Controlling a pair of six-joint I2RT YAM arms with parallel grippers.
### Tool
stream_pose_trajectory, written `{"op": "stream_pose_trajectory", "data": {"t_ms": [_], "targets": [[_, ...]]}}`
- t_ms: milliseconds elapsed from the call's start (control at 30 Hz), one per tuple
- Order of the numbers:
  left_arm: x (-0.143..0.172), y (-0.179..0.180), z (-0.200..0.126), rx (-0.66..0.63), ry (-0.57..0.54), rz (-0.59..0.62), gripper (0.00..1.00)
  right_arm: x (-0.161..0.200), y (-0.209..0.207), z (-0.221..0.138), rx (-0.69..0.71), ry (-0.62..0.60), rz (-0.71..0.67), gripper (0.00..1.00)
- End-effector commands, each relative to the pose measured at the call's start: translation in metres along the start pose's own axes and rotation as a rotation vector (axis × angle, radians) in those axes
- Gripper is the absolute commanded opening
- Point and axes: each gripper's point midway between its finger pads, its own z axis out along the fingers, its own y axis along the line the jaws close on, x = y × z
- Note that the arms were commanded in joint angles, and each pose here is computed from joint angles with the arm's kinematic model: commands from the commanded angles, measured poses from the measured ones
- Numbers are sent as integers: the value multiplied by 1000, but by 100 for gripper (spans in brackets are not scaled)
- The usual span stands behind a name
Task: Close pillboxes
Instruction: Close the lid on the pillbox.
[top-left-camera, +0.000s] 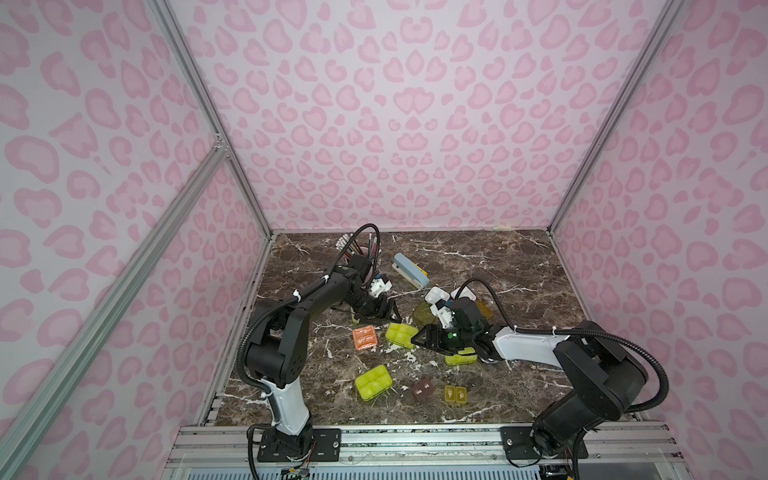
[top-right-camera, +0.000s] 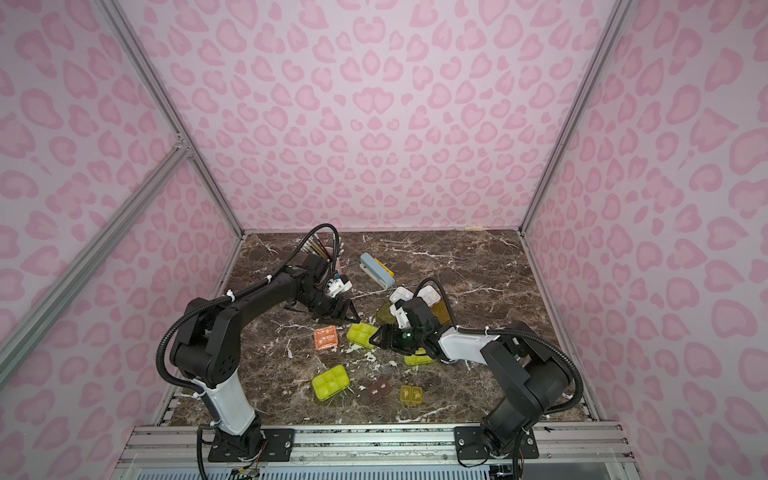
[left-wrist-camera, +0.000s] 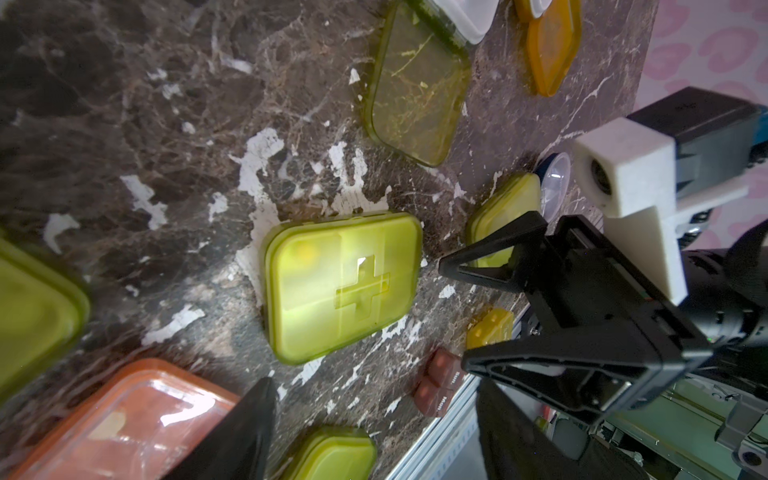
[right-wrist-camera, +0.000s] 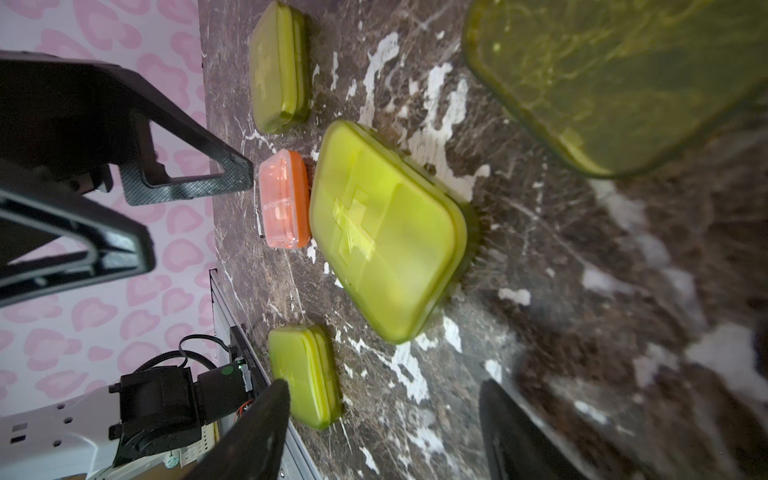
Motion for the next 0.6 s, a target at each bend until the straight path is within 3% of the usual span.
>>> {"op": "stream_pose_trajectory", "data": {"t_ms": [0, 367, 567], "targets": [[-4, 1, 6, 26, -1, 4, 76, -6, 7, 5, -39, -11, -3, 72], [-4, 26, 22, -60, 52, -32, 73, -6, 1, 16, -39, -10, 23, 71], [-2, 29, 31, -36, 70, -58, 70, -6, -2, 18, -36, -15, 30, 70]]}}
